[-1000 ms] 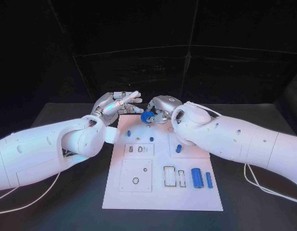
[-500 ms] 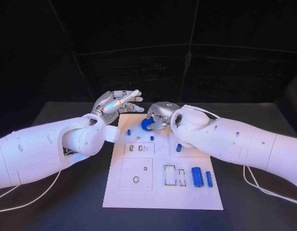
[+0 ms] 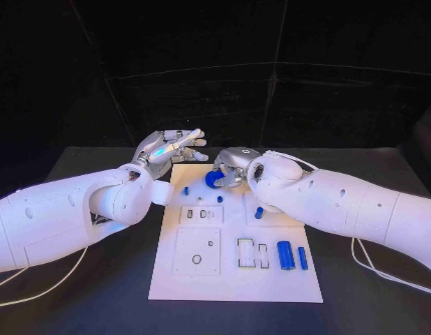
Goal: Assemble the parts on the task board
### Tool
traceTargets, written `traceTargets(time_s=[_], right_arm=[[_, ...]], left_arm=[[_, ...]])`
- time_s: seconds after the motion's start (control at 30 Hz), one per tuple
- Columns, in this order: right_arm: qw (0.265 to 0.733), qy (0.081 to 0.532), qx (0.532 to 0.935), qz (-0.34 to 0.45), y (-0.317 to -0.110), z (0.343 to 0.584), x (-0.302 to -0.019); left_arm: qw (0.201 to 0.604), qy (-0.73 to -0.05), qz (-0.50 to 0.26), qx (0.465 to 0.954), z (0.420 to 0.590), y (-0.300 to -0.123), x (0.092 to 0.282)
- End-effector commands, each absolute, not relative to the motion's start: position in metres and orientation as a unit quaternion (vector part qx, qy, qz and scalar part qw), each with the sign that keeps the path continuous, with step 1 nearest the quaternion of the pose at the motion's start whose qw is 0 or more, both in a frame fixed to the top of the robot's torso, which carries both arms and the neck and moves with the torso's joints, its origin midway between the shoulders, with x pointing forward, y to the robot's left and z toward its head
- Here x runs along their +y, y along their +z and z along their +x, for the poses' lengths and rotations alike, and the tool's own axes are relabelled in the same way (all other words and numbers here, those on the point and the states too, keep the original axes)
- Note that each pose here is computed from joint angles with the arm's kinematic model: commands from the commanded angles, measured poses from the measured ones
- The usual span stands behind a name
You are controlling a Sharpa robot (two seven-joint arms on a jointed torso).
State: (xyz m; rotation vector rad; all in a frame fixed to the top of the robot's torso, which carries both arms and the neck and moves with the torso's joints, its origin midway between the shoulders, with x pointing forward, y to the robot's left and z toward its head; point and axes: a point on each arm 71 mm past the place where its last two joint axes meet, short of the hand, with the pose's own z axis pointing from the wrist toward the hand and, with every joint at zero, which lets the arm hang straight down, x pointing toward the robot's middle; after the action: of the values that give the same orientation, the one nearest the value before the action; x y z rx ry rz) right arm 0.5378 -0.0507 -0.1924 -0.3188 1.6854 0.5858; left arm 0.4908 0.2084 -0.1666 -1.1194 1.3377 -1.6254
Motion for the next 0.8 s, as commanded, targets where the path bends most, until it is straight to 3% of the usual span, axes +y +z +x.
traceTargets(time_s=[0.03,0.8], right_arm=[[0.618,0.247,0.734,-0.135,-0.1921,0.5393,-0.0515],[0.596,0.242,0.754,-0.131,-0.1963,0.5393,-0.0571]], left_arm=[[0.370,-0.640,-0.431,0.518,0.4906,-0.1647,0.2078],[0.372,-0.638,-0.432,0.518,0.4911,-0.1651,0.2092]])
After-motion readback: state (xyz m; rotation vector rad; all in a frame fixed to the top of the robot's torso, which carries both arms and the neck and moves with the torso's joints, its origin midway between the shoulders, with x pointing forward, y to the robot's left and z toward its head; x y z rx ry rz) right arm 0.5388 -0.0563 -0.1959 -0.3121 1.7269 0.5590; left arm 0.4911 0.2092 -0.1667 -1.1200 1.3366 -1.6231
